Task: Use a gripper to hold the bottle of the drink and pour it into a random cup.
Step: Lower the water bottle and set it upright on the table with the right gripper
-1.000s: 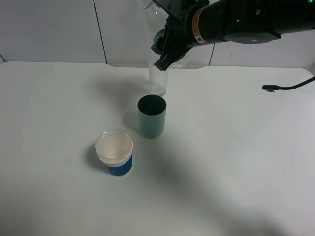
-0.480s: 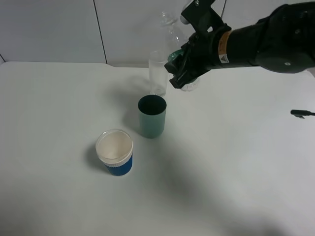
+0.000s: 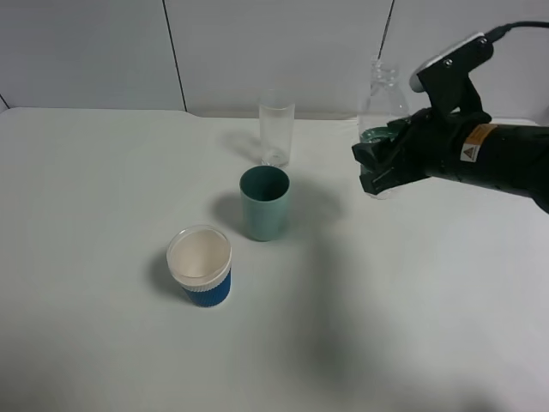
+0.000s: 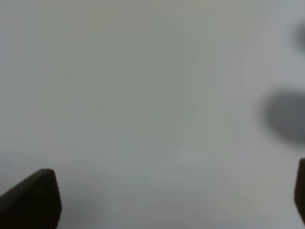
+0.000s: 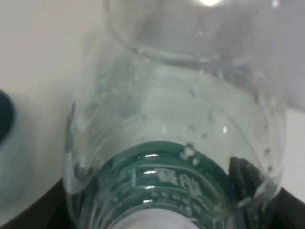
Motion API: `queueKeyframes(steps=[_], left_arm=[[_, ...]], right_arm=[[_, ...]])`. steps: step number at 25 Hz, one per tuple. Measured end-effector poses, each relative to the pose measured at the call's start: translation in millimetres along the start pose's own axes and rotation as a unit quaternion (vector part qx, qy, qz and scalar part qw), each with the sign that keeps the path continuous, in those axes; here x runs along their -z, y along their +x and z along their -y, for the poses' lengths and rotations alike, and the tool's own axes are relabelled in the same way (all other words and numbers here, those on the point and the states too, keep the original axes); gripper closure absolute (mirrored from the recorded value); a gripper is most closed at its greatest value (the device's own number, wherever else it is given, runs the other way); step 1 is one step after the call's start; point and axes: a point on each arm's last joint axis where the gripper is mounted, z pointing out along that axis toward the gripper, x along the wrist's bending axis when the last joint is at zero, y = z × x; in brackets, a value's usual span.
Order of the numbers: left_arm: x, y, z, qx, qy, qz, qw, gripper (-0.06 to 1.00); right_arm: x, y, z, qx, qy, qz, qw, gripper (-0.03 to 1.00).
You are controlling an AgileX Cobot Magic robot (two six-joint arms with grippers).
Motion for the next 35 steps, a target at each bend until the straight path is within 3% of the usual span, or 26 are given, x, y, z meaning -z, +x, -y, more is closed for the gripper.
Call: queueKeyframes(steps=[6,15,28,35], left_arm=[[0,0,0,0.0,0.0,0.0,1.0,-0.05],[0,0,0,0.0,0.0,0.0,1.0,-0.05],[0,0,0,0.0,0.0,0.0,1.0,-0.05],[0,0,0,0.0,0.0,0.0,1.0,-0.05]], right_arm=[[9,-10,24,-0.045,0.001,0.046,0.998,0.4],[17,-22,45,-0.054,-0.061,0.139,0.987,0.4],[-20,-15,88,-0.078,-0.052,0.15,0.984,0.4],[-28,-10,106,-0.079,-0.022,0.143,0.986,0.4]])
